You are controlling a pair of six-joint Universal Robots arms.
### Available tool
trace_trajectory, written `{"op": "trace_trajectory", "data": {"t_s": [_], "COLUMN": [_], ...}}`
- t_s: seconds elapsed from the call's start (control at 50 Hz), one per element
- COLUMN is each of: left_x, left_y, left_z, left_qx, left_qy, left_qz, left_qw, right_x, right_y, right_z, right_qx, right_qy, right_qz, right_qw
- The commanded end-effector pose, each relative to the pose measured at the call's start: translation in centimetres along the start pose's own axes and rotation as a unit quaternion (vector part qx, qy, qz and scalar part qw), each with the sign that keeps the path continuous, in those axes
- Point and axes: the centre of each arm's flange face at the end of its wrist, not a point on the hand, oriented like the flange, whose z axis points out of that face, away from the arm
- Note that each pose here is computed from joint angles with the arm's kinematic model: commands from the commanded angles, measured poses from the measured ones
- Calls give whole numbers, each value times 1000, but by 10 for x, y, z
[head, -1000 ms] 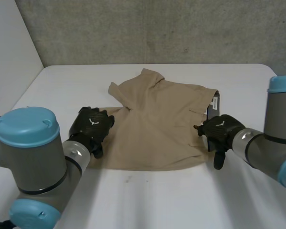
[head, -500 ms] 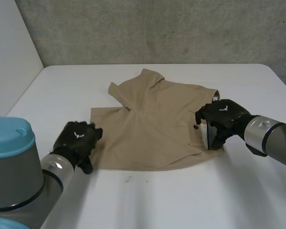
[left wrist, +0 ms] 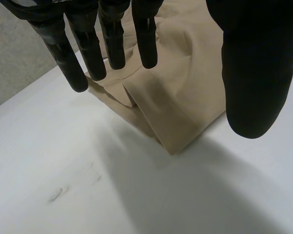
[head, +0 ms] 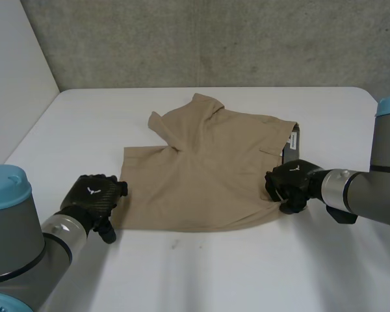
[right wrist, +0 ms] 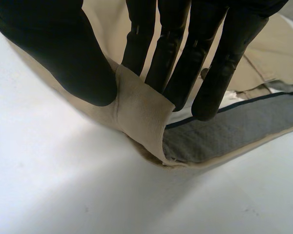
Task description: Fold the shorts.
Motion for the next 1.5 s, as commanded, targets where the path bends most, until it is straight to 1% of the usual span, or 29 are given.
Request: {"op": "trace_trajectory", "data": {"t_s": [0.02, 0.16, 0.24, 0.4, 0.74, 0.9, 0.96, 0.98, 1.0, 1.06, 1.08, 1.14, 1.2, 1.32, 1.38, 1.46, 1.5], "left_x": [3, 9, 11, 14, 13, 13, 12, 10, 9, 9, 10, 15, 20, 36, 43, 41, 38], "left_y": [-1, 7, 8, 15, 16, 13, 9, 1, -2, -7, -8, -11, -10, 3, 4, -10, -28], "left_z": [3, 14, 17, 26, 44, 43, 36, 26, 19, -6, -12, -33, -52, -79, -84, -72, -59], "left_qx": [13, 10, 10, 0, 24, 28, 27, 30, 29, 8, 3, -14, -30, -73, -80, -48, -5], "left_qy": [14, 26, 28, 32, 19, 19, 20, 20, 21, 33, 38, 56, 71, 118, 133, 124, 106], "left_qz": [0, 2, 3, 6, 9, 11, 20, 30, 36, 60, 66, 81, 87, 98, 108, 110, 108], "left_qw": [1000, 1000, 1000, 999, 1000, 999, 999, 999, 999, 998, 997, 995, 993, 986, 982, 985, 988], "right_x": [-5, -12, -14, -17, -16, -18, -20, -20, -22, -25, -28, -30, -34, -46, -48, -47, -47], "right_y": [1, 19, 23, 26, 26, 22, 17, 16, 16, 16, 16, 16, 18, 31, 34, 34, 34], "right_z": [-16, -23, -26, -30, -30, -32, -37, -39, -43, -51, -57, -68, -78, -90, -90, -88, -87], "right_qx": [39, 50, 62, 70, 71, 70, 67, 65, 55, 33, 17, -14, -41, -98, -105, -102, -98], "right_qy": [38, 78, 89, 99, 102, 106, 108, 110, 109, 104, 100, 91, 83, 52, 45, 48, 50], "right_qz": [2, 79, 104, 124, 123, 98, 63, 49, 20, -26, -54, -94, -121, -133, -137, -140, -140], "right_qw": [998, 993, 989, 985, 985, 987, 990, 991, 992, 994, 993, 991, 988, 985, 984, 984, 984]}}
